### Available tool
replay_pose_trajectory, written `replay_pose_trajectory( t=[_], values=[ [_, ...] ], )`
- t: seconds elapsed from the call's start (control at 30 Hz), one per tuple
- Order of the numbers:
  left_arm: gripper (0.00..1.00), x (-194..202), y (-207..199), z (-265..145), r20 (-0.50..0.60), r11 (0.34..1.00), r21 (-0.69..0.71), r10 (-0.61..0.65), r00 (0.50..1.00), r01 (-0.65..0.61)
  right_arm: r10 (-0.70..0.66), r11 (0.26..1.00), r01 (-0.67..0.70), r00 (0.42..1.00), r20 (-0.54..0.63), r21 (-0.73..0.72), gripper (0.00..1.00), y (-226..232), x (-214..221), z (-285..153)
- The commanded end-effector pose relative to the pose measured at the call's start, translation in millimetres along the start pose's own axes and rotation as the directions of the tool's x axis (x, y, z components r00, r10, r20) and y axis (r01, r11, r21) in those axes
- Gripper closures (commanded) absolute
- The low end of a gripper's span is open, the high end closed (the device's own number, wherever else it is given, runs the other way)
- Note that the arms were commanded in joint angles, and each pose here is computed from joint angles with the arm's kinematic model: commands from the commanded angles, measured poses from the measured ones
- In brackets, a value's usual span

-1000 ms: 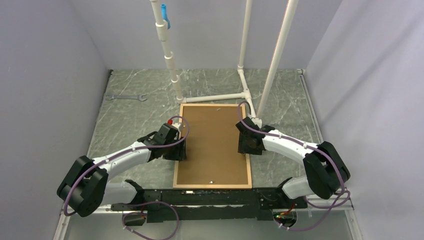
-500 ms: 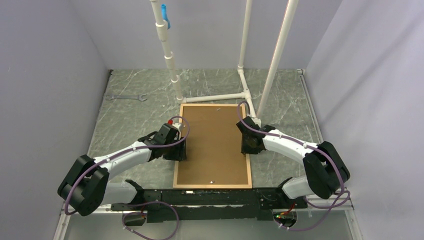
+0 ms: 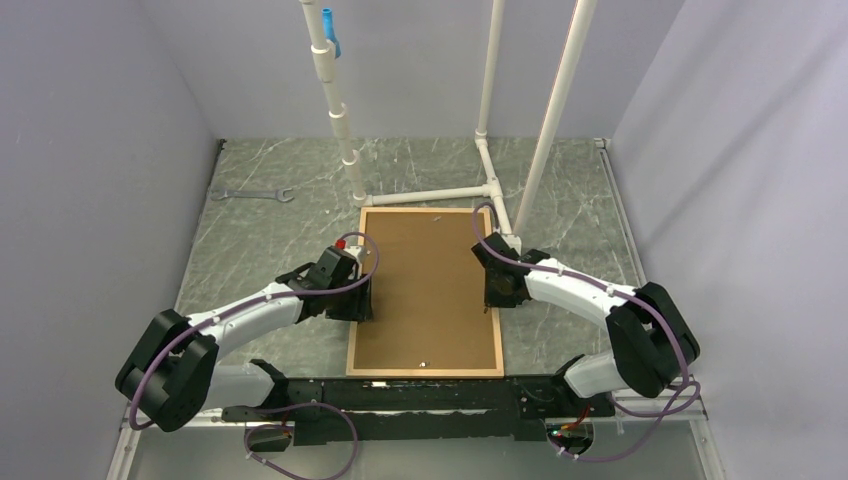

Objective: Put the photo into the frame
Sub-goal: Install the photo frame at the center of the board, then move the photo frame to the center of the board.

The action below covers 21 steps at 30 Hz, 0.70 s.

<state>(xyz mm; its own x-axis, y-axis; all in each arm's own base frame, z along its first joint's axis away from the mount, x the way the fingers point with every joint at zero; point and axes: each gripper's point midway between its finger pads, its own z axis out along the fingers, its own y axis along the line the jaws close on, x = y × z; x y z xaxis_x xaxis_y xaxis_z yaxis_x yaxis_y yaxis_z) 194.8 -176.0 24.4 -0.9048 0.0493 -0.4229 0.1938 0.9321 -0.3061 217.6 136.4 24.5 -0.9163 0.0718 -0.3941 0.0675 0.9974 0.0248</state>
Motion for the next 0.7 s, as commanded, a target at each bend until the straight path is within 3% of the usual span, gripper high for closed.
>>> replay_pose_trajectory(
  t=[0.0, 0.13, 0.27, 0.4, 0.67],
  values=[
    [0.43, -7.6, -19.3, -5.4, 0.018, 0.996, 0.089, -0.011, 1.000, 0.010, -0.023, 1.000, 0.023, 1.000, -0.001, -0.021, 1.00, 9.5, -6.3, -5.4],
    [0.45, -5.8, -26.3, -10.2, 0.007, 0.991, 0.129, -0.025, 1.000, 0.024, -0.018, 0.996, 0.017, 1.000, -0.013, -0.088, 1.00, 23.1, -7.9, -11.6],
    [0.46, 4.6, -35.9, -12.1, -0.035, 0.980, 0.191, -0.047, 0.998, 0.053, -0.006, 0.987, 0.003, 1.000, -0.021, -0.160, 0.68, 33.3, -6.1, -19.1],
    [0.48, 12.4, -43.8, -16.6, -0.060, 0.965, 0.241, -0.089, 0.994, 0.101, -0.002, 0.968, -0.007, 0.999, -0.039, -0.252, 0.53, 47.8, -2.1, -27.8],
    [0.48, 17.3, -39.1, -37.2, -0.036, 0.964, 0.227, -0.134, 0.990, 0.138, 0.006, 0.927, -0.046, 0.994, -0.107, -0.373, 0.49, 62.6, 16.3, -40.7]
  ],
)
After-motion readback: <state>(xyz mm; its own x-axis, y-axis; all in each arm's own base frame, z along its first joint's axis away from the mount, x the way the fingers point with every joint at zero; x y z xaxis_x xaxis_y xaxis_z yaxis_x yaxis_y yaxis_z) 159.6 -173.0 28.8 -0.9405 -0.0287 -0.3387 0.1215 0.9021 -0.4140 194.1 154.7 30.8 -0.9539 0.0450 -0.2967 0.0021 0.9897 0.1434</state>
